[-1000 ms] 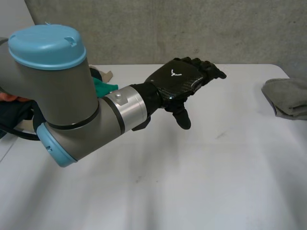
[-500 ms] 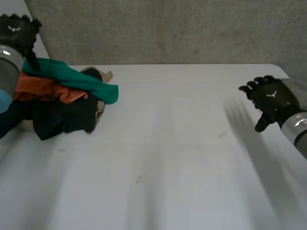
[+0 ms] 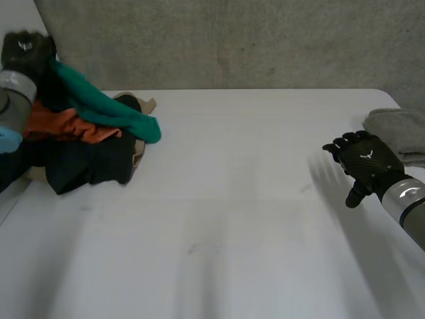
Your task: Fold the laundry.
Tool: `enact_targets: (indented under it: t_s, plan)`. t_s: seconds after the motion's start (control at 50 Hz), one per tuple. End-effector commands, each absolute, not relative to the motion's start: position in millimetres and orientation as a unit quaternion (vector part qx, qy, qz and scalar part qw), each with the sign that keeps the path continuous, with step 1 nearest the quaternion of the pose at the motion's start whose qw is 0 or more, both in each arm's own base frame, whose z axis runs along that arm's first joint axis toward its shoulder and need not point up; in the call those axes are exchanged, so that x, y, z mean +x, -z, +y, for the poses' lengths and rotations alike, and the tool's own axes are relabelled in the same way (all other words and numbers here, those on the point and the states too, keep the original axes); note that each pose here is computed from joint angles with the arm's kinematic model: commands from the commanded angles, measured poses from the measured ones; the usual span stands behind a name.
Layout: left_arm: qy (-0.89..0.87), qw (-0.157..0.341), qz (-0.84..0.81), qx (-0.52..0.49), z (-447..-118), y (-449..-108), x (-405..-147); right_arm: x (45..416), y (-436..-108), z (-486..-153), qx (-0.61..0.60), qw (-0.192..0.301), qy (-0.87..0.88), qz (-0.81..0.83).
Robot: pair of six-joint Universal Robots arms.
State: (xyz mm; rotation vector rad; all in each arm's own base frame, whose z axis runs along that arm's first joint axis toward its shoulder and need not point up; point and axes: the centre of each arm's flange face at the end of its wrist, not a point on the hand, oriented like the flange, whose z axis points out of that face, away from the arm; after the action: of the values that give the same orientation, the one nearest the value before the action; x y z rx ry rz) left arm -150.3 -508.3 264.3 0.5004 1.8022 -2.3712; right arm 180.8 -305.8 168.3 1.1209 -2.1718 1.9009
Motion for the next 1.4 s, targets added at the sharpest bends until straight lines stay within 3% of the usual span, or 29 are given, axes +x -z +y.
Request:
enact_targets:
  t_s: [0.02, 0.12, 0.14, 0.22, 0.32, 0.36, 0.48, 0.6, 0.68, 0.8, 0.88, 0.9, 0.98, 1.04, 1.12, 1.22, 1.4]
  plan:
    - [0.865, -0.04, 0.48, 0.143, -434.2, -386.4, -202.5, 179.6, -181.8, -309.5, 0.357, 0.033, -0.63, -0.689]
    - [0.873, -0.149, 0.445, 0.133, -377.8, -427.8, -240.1, 179.4, -192.5, -308.7, 0.351, 0.035, -0.642, -0.68]
    - [0.866, -0.197, 0.441, 0.131, -357.5, -434.0, -255.7, 179.4, -196.9, -308.3, 0.349, 0.037, -0.648, -0.676]
    - [0.839, -0.304, 0.433, 0.131, -315.9, -436.7, -289.7, 178.6, -201.8, -307.9, 0.347, 0.04, -0.653, -0.672]
    - [0.817, -0.357, 0.431, 0.141, -297.0, -418.0, -318.2, 176.1, -200.9, -308.0, 0.34, 0.047, -0.65, -0.677]
    - [0.802, -0.36, 0.452, 0.149, -298.9, -397.2, -328.7, 175.7, -200.0, -307.6, 0.339, 0.048, -0.649, -0.679]
    - [0.705, -0.35, 0.582, 0.205, -296.5, -286.2, -374.1, 164.3, -199.1, -313.0, 0.323, 0.063, -0.646, -0.688]
    - [0.609, -0.26, 0.692, 0.289, -288.5, -190.2, -377.9, 161.4, -201.2, -316.3, 0.303, 0.051, -0.648, -0.697]
    - [0.574, -0.211, 0.71, 0.35, -278.2, -166.6, -374.8, 162.0, -203.7, -317.9, 0.296, 0.041, -0.65, -0.699]
    - [0.588, -0.203, 0.692, 0.368, -269.2, -187.7, -374.5, 164.2, -207.2, -313.9, 0.284, 0.016, -0.627, -0.725]
    - [0.603, -0.205, 0.679, 0.365, -260.0, -209.7, -367.5, 177.0, -210.5, -298.5, 0.267, -0.044, -0.577, -0.771]
    - [0.607, -0.204, 0.675, 0.366, -256.1, -215.4, -364.7, 188.6, -212.2, -289.7, 0.251, -0.086, -0.553, -0.79]
    - [0.615, -0.205, 0.669, 0.364, -246.9, -228.4, -358.2, 213.4, -203.8, -274.6, 0.216, -0.176, -0.491, -0.825]
    - [0.619, -0.206, 0.666, 0.363, -242.0, -234.4, -354.7, 233.6, -190.8, -261.8, 0.205, -0.227, -0.453, -0.837]
    - [0.629, -0.207, 0.657, 0.361, -237.4, -242.9, -352.2, 261.5, -165.7, -243.4, 0.218, -0.259, -0.411, -0.847]
    - [0.636, -0.207, 0.651, 0.359, -236.9, -244.9, -351.7, 282.4, -138.5, -237.6, 0.224, -0.243, -0.419, -0.845]
    - [0.64, -0.199, 0.653, 0.353, -239.8, -246.1, -349.1, 289.5, -144.6, -250.5, 0.203, -0.18, -0.502, -0.821]
